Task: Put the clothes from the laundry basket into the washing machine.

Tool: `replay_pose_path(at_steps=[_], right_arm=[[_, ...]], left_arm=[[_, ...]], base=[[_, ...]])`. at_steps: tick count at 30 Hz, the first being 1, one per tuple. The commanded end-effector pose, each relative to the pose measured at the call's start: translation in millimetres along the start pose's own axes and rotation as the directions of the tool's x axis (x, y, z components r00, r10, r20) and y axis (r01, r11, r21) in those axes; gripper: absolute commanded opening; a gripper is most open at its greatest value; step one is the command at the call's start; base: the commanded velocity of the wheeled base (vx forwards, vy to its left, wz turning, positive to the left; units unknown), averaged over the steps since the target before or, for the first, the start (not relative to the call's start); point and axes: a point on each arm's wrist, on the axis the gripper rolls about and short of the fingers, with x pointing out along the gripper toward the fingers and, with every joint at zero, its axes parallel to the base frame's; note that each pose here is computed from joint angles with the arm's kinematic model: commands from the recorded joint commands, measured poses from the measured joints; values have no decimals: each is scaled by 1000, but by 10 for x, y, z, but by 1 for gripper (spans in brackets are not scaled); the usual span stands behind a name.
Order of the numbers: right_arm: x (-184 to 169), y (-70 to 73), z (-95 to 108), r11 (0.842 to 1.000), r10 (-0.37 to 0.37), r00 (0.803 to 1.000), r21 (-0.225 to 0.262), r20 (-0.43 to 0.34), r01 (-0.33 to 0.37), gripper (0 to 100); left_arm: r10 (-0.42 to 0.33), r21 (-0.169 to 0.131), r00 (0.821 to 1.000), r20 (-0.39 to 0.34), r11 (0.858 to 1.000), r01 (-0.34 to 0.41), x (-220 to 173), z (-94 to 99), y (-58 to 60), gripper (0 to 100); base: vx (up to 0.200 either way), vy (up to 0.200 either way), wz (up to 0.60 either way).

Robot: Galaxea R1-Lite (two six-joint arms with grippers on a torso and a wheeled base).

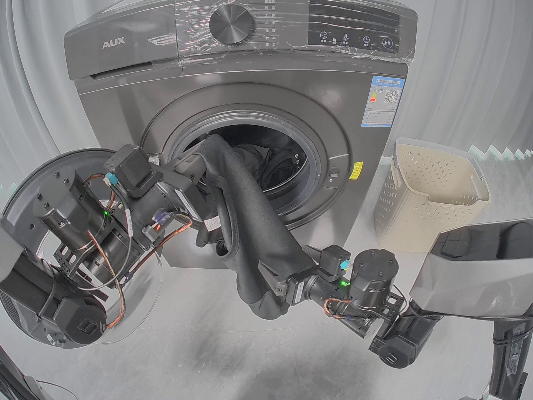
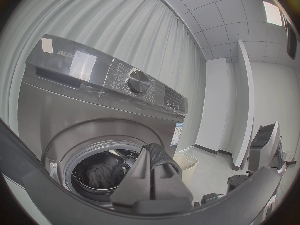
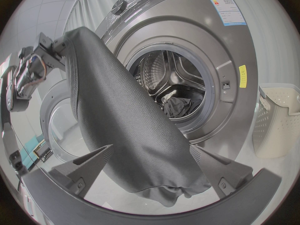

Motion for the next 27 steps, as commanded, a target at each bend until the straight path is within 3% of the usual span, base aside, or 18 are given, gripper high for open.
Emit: replay_pose_path(at_steps=[1, 6, 13, 27], right_arm=[[149, 6, -206, 1000, 4, 1000, -27, -23, -5, 100], [292, 116, -336, 998, 44, 999, -36, -18, -45, 100], [459, 150, -383, 997, 73, 997, -39, 11, -72, 100], [790, 75, -493, 998, 54, 996, -34, 70, -51, 100]], left_arm=[[-10, -5, 1000, -6, 1000, 10, 16, -25, -30, 0], [-17, 6, 1000, -4, 1000, 17, 48, -46, -48, 0], [-18, 7, 1000, -1, 1000, 18, 56, -39, -48, 0], [-19, 9, 1000, 17, 1000, 19, 54, 14, -53, 0]], base=[[0, 0, 0], [0, 0, 0], [0, 0, 0], [0, 0, 0]])
